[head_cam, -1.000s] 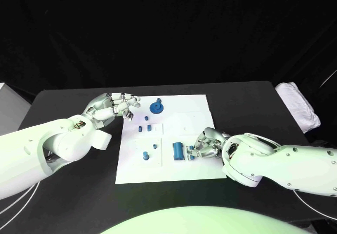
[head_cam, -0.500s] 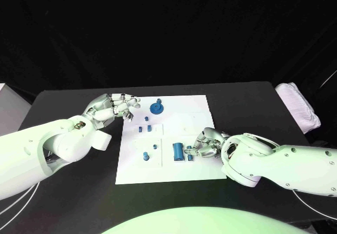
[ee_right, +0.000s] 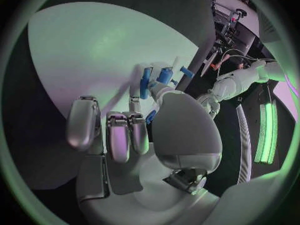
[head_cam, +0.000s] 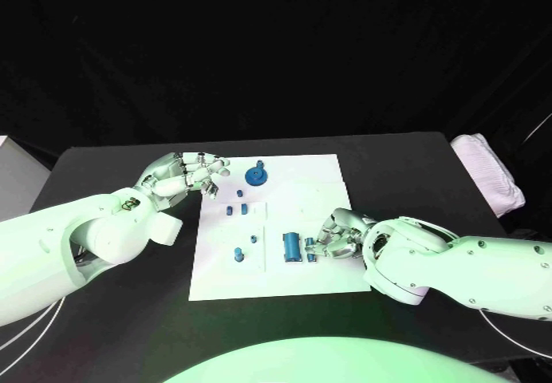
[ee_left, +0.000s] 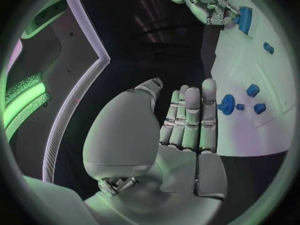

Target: Assemble the parts on the task board

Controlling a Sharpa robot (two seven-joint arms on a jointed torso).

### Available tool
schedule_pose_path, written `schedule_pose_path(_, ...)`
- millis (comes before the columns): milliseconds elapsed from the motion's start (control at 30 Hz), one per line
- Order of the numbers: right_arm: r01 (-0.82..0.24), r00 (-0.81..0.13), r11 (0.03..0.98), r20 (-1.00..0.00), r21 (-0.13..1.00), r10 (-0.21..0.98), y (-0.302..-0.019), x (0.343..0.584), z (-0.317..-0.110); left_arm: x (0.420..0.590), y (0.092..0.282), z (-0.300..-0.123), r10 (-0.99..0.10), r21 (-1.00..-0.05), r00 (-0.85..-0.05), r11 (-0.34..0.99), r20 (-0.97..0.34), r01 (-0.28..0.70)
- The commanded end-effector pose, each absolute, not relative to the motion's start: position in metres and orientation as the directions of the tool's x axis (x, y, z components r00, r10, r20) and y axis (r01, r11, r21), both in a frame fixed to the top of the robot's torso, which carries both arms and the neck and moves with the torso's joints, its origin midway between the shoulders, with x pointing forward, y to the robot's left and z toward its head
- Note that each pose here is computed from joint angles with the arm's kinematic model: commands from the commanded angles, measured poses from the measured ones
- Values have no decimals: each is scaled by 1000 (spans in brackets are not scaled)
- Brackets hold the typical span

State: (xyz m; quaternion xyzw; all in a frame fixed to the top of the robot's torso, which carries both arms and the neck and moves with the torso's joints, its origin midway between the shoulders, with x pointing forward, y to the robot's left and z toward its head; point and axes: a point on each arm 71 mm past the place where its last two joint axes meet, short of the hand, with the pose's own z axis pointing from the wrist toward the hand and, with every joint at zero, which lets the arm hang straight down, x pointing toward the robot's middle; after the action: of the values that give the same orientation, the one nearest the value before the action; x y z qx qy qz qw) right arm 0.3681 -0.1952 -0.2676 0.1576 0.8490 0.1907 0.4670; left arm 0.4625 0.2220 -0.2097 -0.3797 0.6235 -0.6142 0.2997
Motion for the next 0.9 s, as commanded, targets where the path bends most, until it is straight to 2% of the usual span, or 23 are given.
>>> schedule_pose_path(33,54,-504,872,-740,487,445,-194,368,-265,462,219,-209,-831,-993,-548,-49,98,-103)
schedule_pose_path(200,10,-431,836,-752,549,499,-200,370,-258,462,219,-209,-831,-994,-548,-49,97,-103)
schedule_pose_path(433,-121,-314,782,-771,611,554,-210,376,-247,462,219,-209,-831,-994,-548,-49,97,-102)
schedule_pose_path(600,-169,-291,785,-791,597,538,-210,376,-247,462,219,-209,-830,-994,-549,-50,98,-102)
schedule_pose_path(900,-191,-310,790,-799,583,515,-206,370,-261,462,219,-209,-831,-994,-548,-49,97,-102)
